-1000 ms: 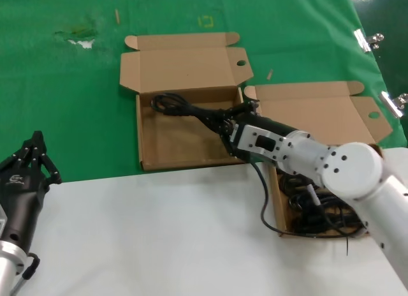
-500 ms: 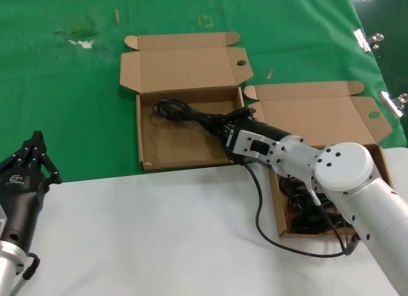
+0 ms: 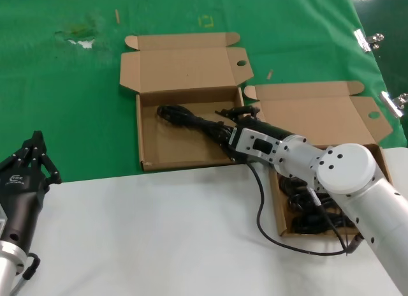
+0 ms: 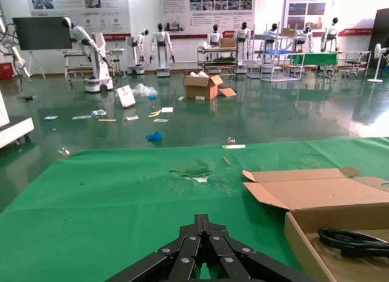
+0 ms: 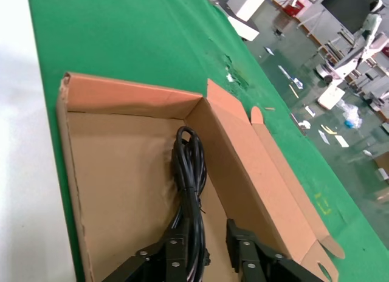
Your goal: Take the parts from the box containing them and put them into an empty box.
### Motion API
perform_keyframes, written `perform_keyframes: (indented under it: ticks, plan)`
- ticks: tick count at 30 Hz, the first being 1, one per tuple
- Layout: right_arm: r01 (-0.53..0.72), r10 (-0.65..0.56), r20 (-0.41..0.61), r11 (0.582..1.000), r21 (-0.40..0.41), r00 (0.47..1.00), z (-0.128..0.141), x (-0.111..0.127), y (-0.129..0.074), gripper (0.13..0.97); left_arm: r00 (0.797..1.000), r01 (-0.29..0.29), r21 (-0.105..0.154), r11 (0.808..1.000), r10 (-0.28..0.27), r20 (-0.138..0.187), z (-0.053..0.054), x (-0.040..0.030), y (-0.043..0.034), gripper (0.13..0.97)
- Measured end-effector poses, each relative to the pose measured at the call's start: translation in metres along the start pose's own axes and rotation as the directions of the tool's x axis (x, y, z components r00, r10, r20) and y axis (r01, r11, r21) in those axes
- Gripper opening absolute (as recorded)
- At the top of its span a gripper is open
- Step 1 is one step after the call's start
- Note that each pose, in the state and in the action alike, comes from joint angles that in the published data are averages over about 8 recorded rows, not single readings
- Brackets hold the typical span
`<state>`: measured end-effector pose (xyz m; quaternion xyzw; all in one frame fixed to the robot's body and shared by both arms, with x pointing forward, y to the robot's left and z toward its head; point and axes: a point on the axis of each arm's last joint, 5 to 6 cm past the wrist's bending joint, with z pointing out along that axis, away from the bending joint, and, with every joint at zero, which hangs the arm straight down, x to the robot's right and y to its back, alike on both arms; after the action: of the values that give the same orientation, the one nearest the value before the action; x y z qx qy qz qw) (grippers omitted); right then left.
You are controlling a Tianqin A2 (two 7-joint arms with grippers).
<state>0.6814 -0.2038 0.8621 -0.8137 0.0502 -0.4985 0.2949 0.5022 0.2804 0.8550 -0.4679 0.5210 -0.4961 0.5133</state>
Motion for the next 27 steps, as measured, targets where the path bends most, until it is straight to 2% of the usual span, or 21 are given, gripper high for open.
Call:
perform_keyframes:
  ticks: [7, 15, 16, 24, 27]
  plan:
    - [-0.043, 0.044, -0.033, 0.999, 0.008, 0.998, -0.011, 0.006, -0.002, 0.310, 1.000, 0.000, 0.000, 1.000, 0.000, 0.000, 0.000, 0.0000, 0.0000, 0.140]
    - [-0.113, 0.115, -0.112, 0.993, 0.029, 0.987, -0.035, 0.016, -0.002, 0.478, 1.000, 0.000, 0.000, 1.000, 0.000, 0.000, 0.000, 0.0000, 0.0000, 0.140]
    - [-0.121, 0.124, -0.123, 0.992, 0.032, 0.985, -0.038, 0.017, -0.002, 0.478, 1.000, 0.000, 0.000, 1.000, 0.000, 0.000, 0.000, 0.0000, 0.0000, 0.140]
    - [-0.152, 0.158, -0.167, 0.987, 0.050, 0.973, -0.051, 0.023, -0.002, 0.691, 1.000, 0.000, 0.000, 1.000, 0.000, 0.000, 0.000, 0.0000, 0.0000, 0.140]
    - [-0.152, 0.159, -0.168, 0.987, 0.050, 0.973, -0.051, 0.024, -0.002, 0.691, 1.000, 0.000, 0.000, 1.000, 0.000, 0.000, 0.000, 0.0000, 0.0000, 0.140]
